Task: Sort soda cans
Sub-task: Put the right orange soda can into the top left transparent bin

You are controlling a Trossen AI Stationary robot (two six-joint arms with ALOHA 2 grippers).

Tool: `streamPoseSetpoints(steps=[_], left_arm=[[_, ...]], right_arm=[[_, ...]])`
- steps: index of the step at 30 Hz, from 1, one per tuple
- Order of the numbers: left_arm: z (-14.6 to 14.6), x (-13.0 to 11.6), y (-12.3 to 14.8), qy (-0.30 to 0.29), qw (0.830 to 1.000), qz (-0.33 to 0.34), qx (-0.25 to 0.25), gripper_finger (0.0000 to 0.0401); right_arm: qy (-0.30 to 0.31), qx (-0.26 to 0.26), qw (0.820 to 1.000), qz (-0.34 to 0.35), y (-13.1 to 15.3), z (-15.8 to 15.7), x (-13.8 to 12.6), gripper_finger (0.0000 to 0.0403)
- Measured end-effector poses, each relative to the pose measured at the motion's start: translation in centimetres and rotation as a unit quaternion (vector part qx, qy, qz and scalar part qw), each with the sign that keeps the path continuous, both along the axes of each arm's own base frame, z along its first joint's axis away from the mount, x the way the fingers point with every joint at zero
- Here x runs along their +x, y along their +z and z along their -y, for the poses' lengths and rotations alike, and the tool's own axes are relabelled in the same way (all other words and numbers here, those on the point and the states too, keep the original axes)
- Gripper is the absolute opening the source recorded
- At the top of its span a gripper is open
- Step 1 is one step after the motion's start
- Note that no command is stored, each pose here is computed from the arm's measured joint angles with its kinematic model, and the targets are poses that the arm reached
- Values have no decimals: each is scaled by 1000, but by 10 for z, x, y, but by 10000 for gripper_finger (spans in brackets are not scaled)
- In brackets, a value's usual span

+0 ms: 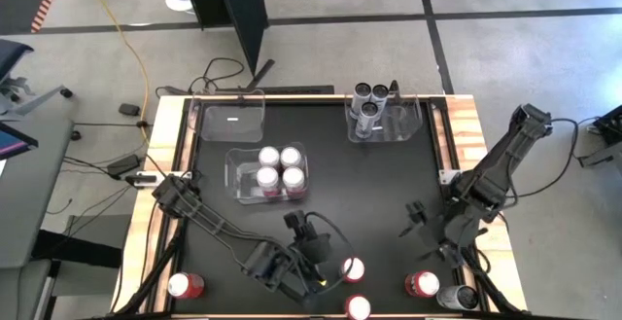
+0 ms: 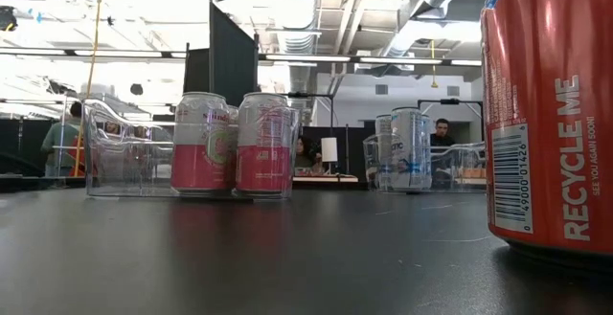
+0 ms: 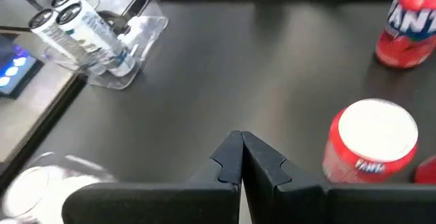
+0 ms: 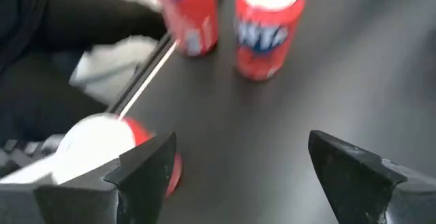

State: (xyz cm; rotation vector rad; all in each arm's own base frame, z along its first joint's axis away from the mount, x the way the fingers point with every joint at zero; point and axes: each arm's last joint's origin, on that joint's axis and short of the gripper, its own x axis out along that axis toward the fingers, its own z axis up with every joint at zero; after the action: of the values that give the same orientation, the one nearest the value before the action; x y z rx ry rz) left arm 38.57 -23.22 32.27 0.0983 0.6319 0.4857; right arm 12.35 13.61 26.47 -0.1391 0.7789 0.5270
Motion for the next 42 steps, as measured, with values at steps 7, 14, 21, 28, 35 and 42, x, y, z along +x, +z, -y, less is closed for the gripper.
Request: streamPoseSetpoints(steps=[7,14,21,28,35,42], left_arm=[[-1,8,-10,-1,1000,13,-2,0],[-1,15,-8,-11,1000,29,7,0],[-4,17,-7,-13,1000,23,16,0],[-3,16,-7,-22,999,16,26,0],[-3,16,-7,-32,999,7,40,0],[-6,18,-8,-38,998,-1,48,0]], right_arm=[[44,16,995,-87,19,-17,0,349],[29,8,989,-143,17,-35,4,350],[-1,-27,976,-216,-8,-56,7,367],[-6,-23,972,-232,7,-68,9,380],[-35,-7,968,-247,9,-75,12,383],[-57,-27,958,-279,-10,-89,16,383]])
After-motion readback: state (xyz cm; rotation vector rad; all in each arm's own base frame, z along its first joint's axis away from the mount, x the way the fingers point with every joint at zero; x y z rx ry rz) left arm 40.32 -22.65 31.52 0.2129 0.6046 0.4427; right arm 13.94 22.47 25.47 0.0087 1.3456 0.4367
